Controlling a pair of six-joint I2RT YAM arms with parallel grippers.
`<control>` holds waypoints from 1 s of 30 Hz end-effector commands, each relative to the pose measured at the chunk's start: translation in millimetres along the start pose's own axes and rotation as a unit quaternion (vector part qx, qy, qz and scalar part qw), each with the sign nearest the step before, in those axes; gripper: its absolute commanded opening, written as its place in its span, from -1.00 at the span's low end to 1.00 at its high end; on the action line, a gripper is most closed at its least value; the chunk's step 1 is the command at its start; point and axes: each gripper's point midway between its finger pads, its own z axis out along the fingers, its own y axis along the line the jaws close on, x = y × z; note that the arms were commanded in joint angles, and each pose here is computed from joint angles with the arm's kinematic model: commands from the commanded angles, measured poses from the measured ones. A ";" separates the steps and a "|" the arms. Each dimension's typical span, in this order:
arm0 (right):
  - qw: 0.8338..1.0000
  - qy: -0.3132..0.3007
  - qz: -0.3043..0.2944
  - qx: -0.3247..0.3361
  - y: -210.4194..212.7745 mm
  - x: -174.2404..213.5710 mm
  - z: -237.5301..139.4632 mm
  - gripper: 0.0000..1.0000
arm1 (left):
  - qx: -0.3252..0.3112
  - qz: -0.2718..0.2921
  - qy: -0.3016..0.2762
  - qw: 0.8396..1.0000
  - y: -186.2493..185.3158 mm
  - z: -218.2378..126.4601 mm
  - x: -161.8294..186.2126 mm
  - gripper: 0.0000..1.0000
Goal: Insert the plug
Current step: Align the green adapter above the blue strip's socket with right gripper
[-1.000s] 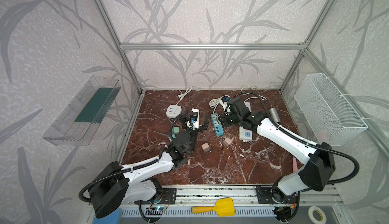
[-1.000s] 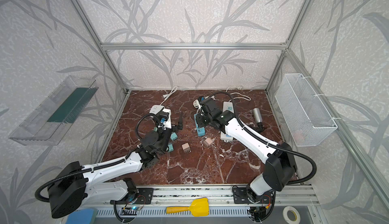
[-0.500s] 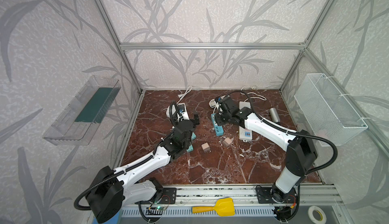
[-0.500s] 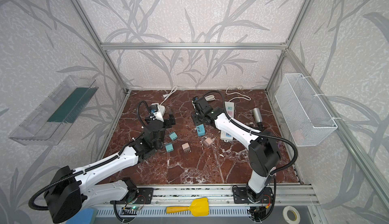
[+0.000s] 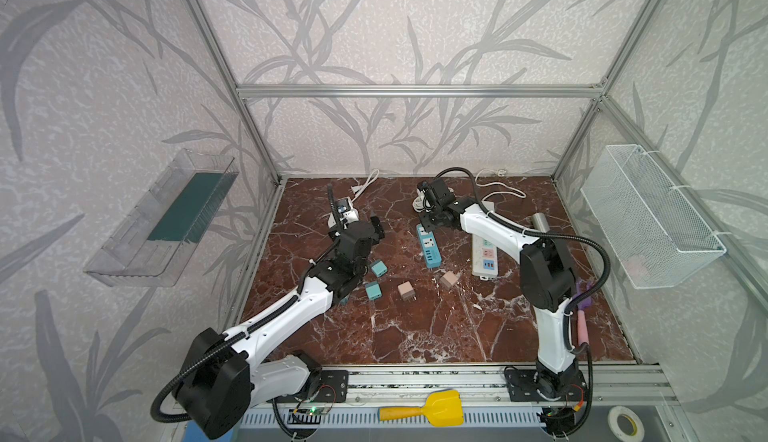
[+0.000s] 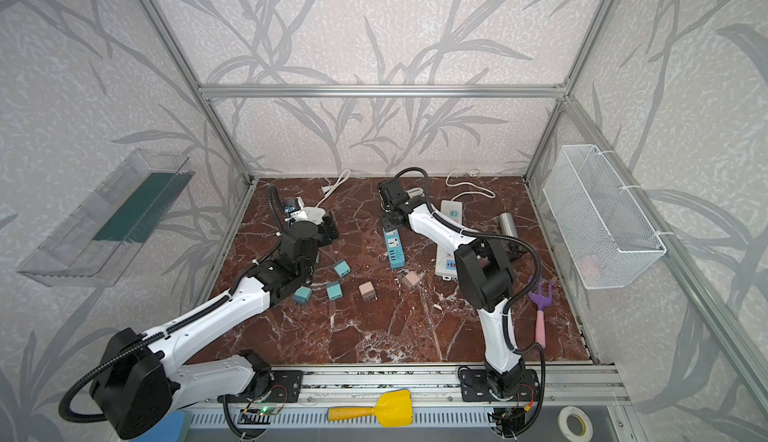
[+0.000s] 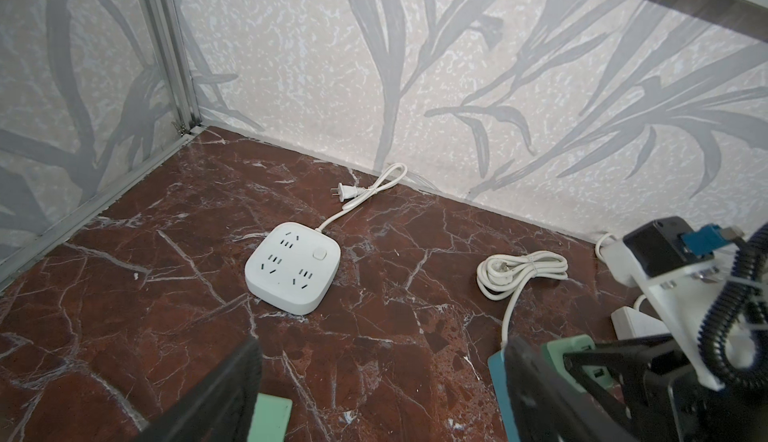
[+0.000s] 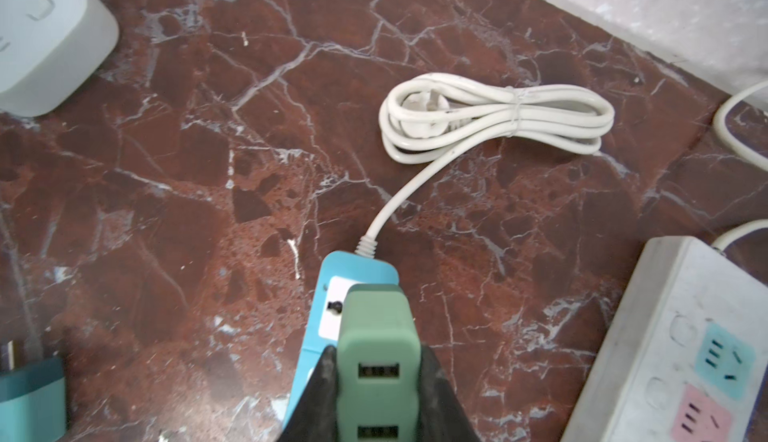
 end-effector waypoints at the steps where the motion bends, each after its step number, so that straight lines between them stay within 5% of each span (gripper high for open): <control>1: 1.000 0.011 0.010 -0.014 1.1 1.6 -0.2 -1.00 | -0.002 -0.018 0.002 1.000 0.4 1.5 -7.7 0.80; 30: 0.996 0.074 0.040 -0.012 2.1 37.8 26.4 -1.00 | 0.037 -0.054 0.034 0.997 -2.2 11.1 1.3 0.63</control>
